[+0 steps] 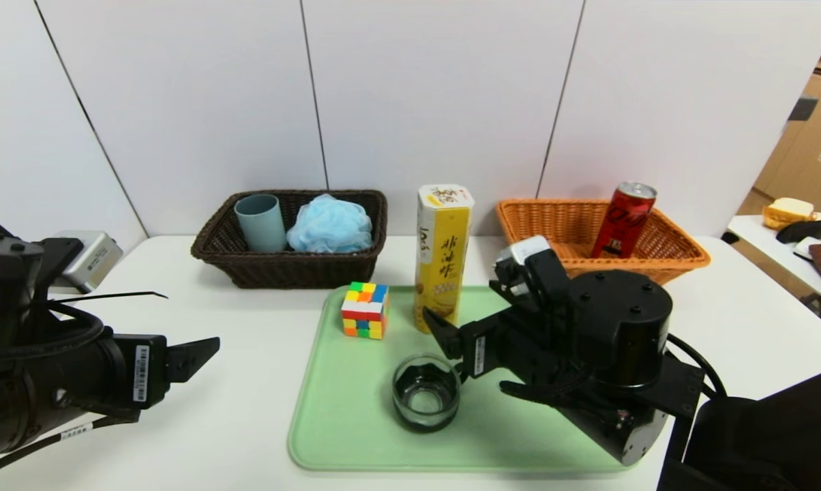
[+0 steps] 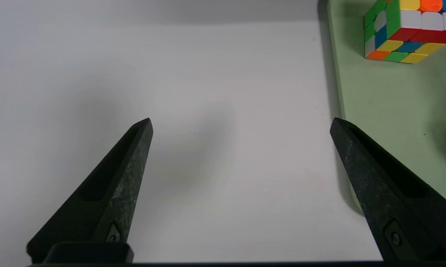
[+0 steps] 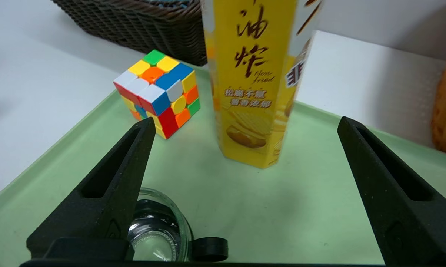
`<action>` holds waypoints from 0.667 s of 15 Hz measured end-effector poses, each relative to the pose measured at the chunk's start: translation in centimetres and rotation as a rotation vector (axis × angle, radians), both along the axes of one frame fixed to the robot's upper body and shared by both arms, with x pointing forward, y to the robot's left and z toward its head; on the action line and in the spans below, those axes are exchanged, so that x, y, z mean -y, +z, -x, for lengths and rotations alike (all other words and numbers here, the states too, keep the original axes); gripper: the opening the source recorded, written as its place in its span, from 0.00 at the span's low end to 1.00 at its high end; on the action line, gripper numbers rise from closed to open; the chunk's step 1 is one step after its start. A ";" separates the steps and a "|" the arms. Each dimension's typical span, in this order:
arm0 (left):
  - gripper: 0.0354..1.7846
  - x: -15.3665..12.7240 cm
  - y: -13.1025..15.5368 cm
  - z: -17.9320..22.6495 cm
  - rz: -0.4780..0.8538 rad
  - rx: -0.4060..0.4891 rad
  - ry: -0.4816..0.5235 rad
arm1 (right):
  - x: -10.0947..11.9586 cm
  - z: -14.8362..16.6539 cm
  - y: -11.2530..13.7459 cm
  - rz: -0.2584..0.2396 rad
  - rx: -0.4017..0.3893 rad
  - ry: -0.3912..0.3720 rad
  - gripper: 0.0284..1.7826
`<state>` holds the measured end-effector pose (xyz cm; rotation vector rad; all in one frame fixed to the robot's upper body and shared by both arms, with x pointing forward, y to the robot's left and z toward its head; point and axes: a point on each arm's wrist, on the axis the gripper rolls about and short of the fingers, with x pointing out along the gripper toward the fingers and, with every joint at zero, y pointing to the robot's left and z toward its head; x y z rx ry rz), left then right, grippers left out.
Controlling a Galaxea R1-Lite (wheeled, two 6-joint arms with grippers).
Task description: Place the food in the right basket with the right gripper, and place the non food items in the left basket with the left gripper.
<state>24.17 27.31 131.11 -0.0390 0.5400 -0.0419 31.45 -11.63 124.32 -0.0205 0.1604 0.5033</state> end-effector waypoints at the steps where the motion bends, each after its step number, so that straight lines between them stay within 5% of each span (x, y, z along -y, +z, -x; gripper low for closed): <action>1: 0.94 0.2 0.0 0.1 0.007 -0.001 -0.007 | -0.2 -0.1 -0.3 0.007 -0.005 0.003 0.95; 10: 0.94 0.7 -0.3 0.4 0.022 -0.013 -0.030 | -1.6 -1.4 -0.5 0.015 0.018 -0.046 0.95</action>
